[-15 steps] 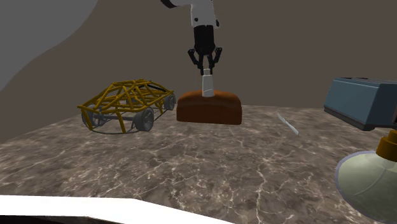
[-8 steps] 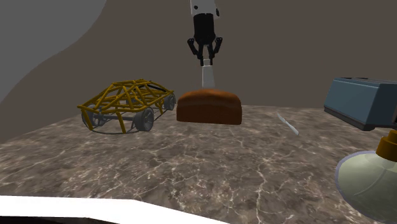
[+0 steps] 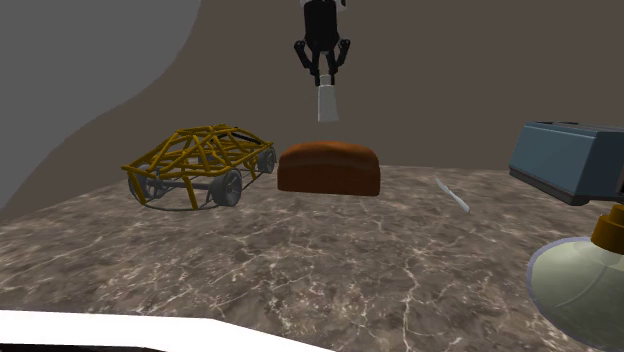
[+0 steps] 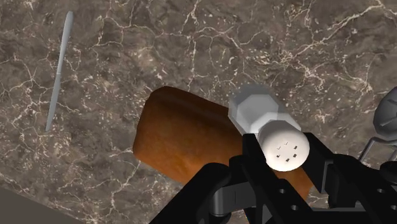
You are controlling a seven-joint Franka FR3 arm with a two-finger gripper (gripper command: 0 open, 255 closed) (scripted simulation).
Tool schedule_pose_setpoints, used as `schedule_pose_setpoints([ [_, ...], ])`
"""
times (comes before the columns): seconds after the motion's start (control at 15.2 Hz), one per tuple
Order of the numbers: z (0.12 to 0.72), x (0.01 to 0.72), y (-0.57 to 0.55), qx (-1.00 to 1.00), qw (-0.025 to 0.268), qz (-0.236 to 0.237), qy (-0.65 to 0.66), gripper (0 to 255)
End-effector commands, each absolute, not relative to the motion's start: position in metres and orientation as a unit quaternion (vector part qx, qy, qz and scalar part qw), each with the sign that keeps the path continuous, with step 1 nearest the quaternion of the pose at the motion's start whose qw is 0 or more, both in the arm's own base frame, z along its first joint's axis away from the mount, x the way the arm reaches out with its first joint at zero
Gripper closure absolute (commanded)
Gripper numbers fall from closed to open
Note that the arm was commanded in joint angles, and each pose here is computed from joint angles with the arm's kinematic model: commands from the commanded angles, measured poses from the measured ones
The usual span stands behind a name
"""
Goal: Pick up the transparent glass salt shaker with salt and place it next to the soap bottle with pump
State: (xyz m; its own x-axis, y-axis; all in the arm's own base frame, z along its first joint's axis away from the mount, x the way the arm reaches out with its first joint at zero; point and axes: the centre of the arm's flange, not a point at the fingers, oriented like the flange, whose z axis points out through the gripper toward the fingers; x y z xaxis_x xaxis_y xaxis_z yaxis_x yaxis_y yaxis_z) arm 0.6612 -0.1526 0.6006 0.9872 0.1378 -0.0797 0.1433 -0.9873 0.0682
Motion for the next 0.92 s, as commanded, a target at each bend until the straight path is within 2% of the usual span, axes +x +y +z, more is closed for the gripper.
schedule_pose_setpoints([
  [0.0, 0.609, 0.662, -0.153, 0.996, 0.037, -0.038, 0.071, 255],
  [0.86, 0.609, 0.554, -0.286, 0.996, 0.037, -0.038, 0.071, 255],
])
